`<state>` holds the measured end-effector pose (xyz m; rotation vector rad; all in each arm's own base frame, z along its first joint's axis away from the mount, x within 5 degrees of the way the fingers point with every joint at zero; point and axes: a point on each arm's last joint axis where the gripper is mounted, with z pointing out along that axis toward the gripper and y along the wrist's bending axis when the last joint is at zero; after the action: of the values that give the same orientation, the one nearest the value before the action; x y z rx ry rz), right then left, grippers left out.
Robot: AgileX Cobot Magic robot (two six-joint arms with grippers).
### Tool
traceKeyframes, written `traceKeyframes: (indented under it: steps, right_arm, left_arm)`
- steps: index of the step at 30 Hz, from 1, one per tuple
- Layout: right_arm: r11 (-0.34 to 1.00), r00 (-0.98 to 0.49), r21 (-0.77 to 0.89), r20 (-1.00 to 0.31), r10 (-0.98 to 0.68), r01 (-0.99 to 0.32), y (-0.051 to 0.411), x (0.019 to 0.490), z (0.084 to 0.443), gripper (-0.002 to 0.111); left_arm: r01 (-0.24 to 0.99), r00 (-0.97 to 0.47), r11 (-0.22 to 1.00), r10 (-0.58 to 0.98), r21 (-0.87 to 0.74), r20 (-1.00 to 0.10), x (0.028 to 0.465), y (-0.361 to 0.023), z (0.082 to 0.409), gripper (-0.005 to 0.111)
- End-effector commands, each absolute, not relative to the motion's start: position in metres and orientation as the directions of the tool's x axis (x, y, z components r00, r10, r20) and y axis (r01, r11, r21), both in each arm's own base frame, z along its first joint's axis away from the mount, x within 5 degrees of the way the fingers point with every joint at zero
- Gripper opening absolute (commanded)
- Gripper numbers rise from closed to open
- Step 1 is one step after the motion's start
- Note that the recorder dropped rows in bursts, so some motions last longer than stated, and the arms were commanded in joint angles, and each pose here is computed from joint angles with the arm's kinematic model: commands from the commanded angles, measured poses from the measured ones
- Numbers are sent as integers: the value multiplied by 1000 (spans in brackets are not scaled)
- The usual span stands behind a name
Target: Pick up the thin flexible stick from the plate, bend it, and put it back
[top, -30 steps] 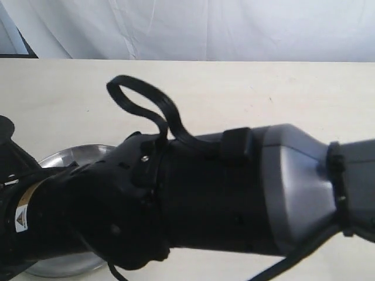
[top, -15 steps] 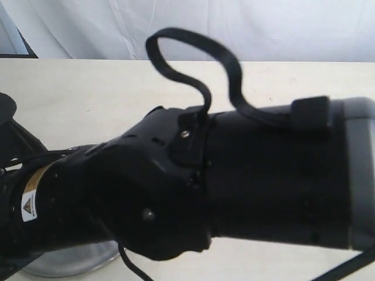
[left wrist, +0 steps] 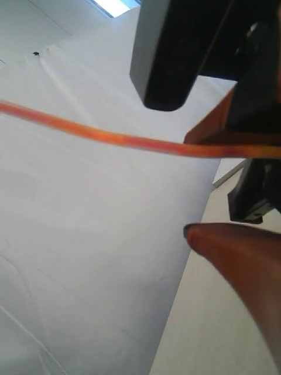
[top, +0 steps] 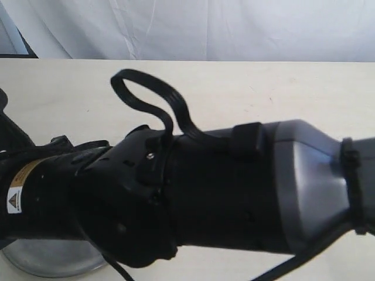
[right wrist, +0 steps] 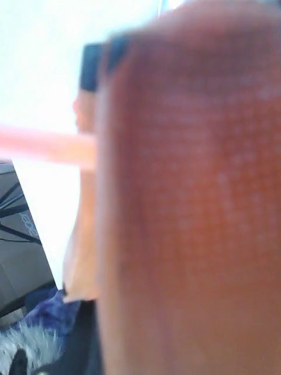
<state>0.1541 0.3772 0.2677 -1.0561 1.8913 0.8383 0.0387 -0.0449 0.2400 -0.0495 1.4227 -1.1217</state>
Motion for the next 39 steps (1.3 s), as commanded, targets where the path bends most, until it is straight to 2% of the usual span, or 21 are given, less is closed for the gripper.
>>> traceKeyframes:
  steps: [1,3,7,12,15,19,24,30,32,34,36,38,39]
  right_arm:
    - [439,-327,168,-890,-318,-883,377,157,277,0]
    - [437,-375,212,-867,-330,-874,373,152,281,0]
    - [420,-371,228,-879,-298,-878,363,147,305,0]
    - [424,-379,228,-869,-318,-877,366,148,297,0]
    - [422,-371,202,-852,-371,-884,371,150,281,0]
    - [402,-378,184,-791,-480,-897,372,146,262,0]
    - [390,-371,174,-772,-516,-904,371,145,260,0]
    - [382,-386,185,-734,-559,-906,368,141,256,0]
    - [382,-385,185,-737,-555,-905,369,142,256,0]
    - [381,-383,185,-742,-550,-906,367,141,259,0]
    - [377,-379,186,-749,-543,-907,365,140,265,0]
    - [372,-373,186,-763,-529,-909,362,138,275,0]
    - [371,-370,186,-769,-521,-910,360,138,279,0]
  left_arm:
    - [587,-238,549,-585,-595,-775,38,-47,236,14]
    - [593,-223,578,-552,-561,-803,38,-47,235,0]
    - [588,-196,626,-504,-512,-841,39,-46,232,0]
    - [587,-196,625,-507,-514,-840,39,-46,232,0]
    - [569,-211,586,-574,-577,-791,40,-44,235,0]
    - [471,-210,537,-702,-700,-680,46,-35,236,1]
    - [411,-189,561,-718,-719,-669,49,-30,234,11]
    - [390,-197,521,-758,-759,-622,50,-28,234,29]
    - [391,-190,534,-750,-749,-634,50,-28,234,30]
    - [394,-184,546,-741,-739,-646,50,-28,234,26]
    - [398,-176,561,-730,-726,-660,50,-28,234,16]
    - [393,-171,574,-722,-718,-671,50,-28,233,1]
    - [396,-165,594,-704,-700,-690,50,-28,233,0]
